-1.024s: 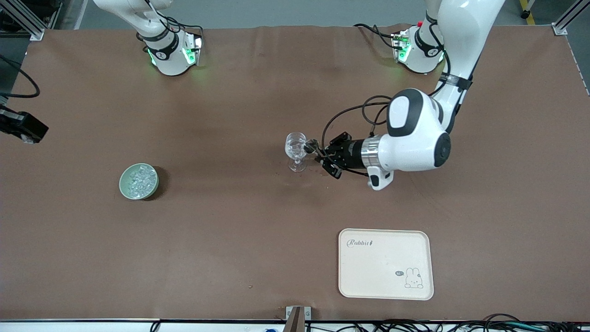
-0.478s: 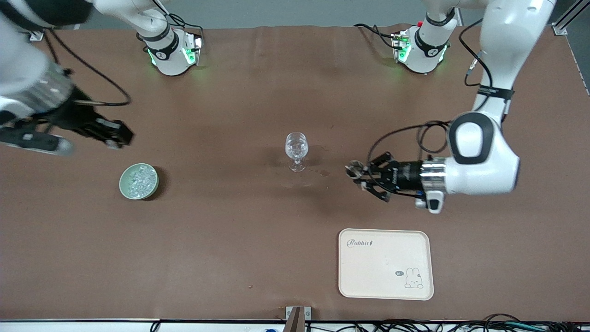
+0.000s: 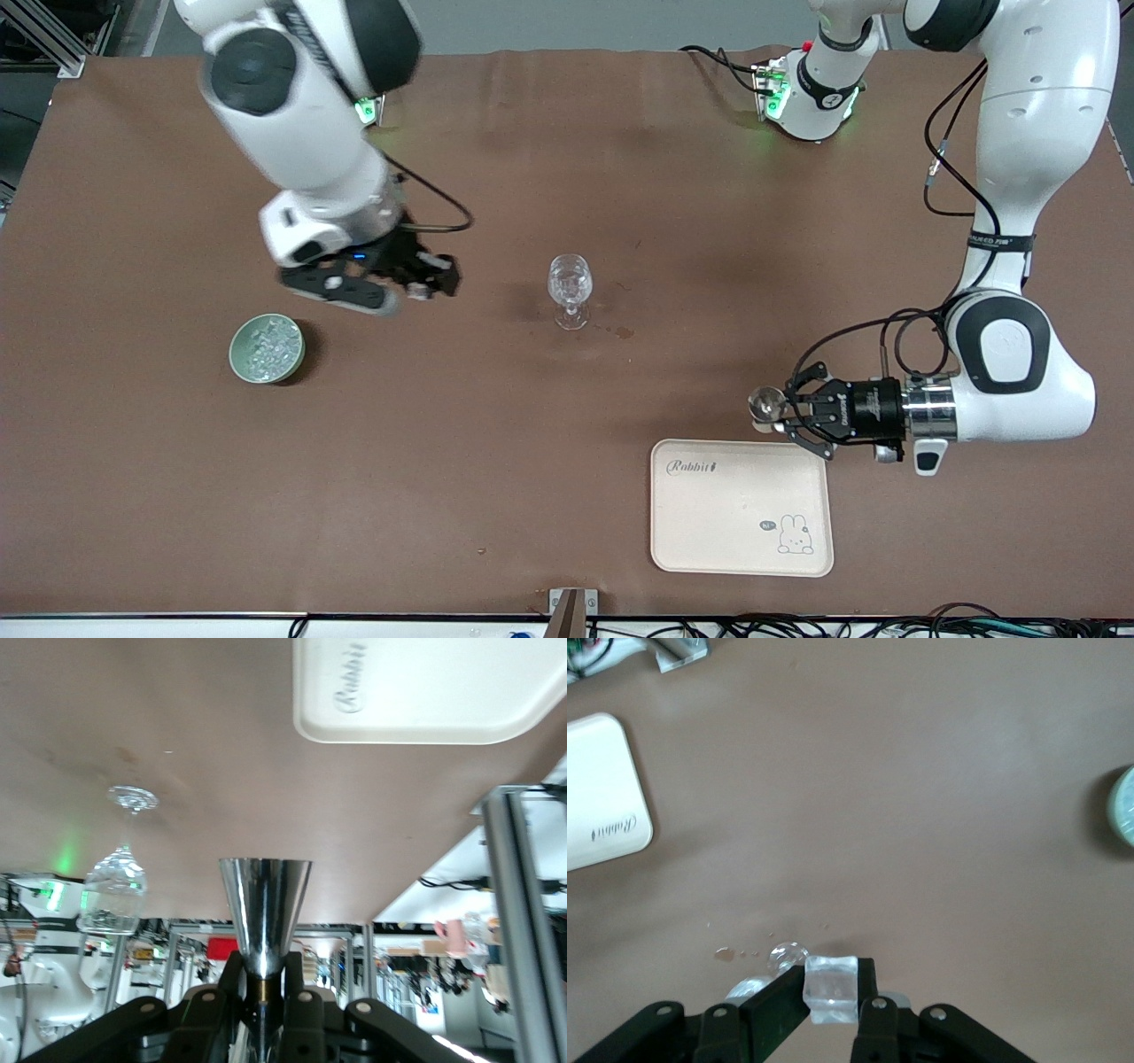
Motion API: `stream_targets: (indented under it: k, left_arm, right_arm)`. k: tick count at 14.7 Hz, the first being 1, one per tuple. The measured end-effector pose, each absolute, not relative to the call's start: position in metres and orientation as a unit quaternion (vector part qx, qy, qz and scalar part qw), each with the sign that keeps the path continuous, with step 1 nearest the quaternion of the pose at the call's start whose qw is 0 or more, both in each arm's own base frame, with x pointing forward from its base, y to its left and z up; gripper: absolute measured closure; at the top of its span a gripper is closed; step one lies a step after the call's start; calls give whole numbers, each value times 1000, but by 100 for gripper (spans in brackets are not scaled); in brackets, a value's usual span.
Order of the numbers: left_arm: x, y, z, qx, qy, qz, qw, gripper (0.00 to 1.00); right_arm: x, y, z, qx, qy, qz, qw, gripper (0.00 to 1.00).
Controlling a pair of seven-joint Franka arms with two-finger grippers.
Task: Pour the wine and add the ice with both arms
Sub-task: 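Move the jigger toward the tray while the right gripper carries ice to the glass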
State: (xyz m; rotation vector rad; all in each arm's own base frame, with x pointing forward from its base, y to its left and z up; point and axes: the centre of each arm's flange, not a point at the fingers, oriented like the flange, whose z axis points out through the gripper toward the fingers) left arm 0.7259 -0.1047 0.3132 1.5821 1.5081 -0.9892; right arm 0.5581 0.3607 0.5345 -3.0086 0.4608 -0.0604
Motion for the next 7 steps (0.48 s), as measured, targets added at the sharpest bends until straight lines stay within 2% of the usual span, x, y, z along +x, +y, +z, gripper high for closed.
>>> stream_targets:
  k: [7]
  left_arm:
    - [752, -78, 250, 573, 589, -364, 439, 79]
  right_arm:
    - [497, 482, 464, -986, 162, -5, 36, 72]
